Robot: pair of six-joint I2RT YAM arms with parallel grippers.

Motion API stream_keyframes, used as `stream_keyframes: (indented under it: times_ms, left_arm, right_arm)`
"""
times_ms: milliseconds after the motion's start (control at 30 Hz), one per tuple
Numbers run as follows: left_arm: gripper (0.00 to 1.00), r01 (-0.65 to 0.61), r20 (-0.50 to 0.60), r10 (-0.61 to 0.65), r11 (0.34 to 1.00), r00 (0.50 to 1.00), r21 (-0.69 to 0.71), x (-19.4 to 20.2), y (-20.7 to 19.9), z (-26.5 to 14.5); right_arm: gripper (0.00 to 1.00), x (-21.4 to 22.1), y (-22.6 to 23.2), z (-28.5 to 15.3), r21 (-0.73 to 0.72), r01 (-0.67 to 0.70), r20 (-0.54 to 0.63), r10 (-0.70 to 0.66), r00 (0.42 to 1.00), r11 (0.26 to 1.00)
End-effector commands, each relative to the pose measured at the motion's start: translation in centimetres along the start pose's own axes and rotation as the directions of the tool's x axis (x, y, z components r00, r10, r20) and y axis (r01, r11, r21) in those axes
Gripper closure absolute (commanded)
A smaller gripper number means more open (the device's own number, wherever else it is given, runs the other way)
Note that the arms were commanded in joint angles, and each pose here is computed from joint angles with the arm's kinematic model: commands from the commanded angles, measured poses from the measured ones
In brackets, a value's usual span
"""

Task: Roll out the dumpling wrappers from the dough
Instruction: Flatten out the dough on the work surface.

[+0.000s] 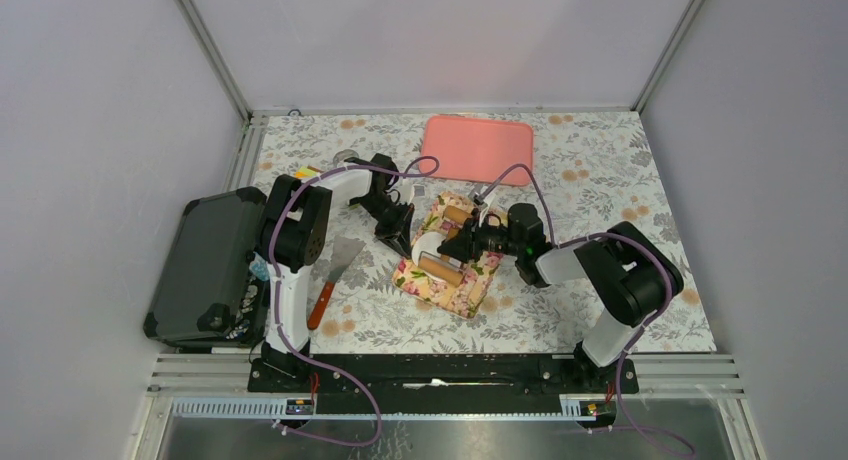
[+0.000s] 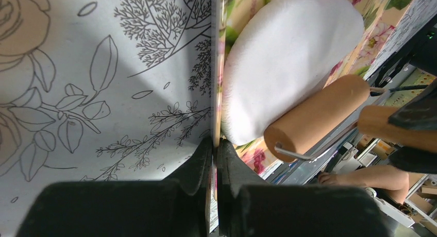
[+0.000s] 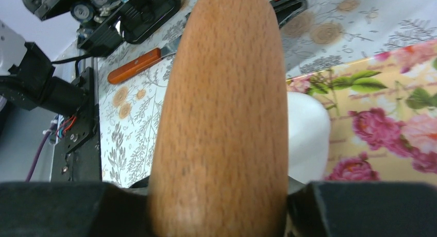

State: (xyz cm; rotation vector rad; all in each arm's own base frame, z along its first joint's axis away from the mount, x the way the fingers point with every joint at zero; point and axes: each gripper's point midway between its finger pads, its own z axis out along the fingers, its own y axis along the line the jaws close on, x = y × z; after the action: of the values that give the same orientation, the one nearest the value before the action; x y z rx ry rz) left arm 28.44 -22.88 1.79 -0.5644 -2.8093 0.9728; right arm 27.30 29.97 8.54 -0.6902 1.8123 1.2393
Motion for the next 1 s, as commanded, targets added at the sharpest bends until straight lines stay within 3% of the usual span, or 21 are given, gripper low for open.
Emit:
stream_keyframes:
  times_ms: [0,433,967]
  left_arm:
    - [1.0,-0.025,0.041,0.034,0.977,0.999,-0.213,-1.0,5.7,0.7]
    - [1.0,-0.015,0.044,0.025,0.978,0.999,-0.207,-0.9,5.9,0.6]
    - [1.0,-0.01,0.049,0.02,0.98,0.999,-0.2,-1.0,5.9,0.5]
  right_arm:
    - [1.0,4.0,0.4,-0.3,-0.019,0.015,-0.113,-0.017,0.993,1.0]
    - [1.0,8.8,-0.1,-1.4,0.003,-0.01,-0.26,0.01,0.966,1.0]
    - [1.0,11.1,1.5,-1.7,-0.089,0.001,-0.295,-0.027,0.955,0.996]
